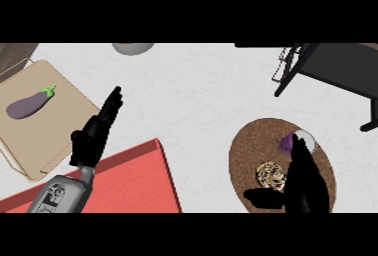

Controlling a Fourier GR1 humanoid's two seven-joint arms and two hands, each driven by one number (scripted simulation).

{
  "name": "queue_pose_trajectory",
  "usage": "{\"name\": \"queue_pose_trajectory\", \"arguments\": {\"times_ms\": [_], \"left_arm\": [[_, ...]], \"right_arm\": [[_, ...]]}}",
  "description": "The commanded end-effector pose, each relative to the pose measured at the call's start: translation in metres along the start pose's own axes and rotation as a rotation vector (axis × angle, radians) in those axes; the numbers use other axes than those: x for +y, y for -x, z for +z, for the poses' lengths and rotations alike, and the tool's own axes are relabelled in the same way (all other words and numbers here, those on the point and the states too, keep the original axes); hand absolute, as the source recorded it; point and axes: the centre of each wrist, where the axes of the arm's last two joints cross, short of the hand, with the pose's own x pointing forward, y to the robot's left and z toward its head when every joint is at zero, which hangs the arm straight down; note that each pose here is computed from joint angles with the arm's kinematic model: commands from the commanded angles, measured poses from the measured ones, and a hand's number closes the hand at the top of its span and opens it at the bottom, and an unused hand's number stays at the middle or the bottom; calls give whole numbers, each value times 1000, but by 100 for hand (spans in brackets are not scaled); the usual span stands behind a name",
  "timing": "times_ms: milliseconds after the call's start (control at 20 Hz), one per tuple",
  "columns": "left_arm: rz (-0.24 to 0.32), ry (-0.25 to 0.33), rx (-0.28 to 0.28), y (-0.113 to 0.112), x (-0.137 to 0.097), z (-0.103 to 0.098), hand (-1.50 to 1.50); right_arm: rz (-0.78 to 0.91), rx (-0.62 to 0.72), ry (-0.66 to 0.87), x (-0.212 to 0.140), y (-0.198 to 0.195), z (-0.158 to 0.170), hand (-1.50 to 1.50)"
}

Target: Pick the cupcake from the placemat and place it in the tiered shelf

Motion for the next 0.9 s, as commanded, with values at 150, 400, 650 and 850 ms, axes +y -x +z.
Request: {"name": "queue_pose_trajectory", "arguments": {"times_ms": [150,400,650,850], "left_arm": [[-2,9,-14,1,11,1,0],[-5,8,-7,2,2,2,0],[11,24,-17,4,-10,1,0],[-7,-16,1,4,-12,11,0]], "right_arm": [[10,139,3,1,-3,-12,-150],[35,164,-18,25,7,-10,-150],[30,161,-31,23,-6,-16,-150],[28,149,-50,35,36,-39,-150]]}}
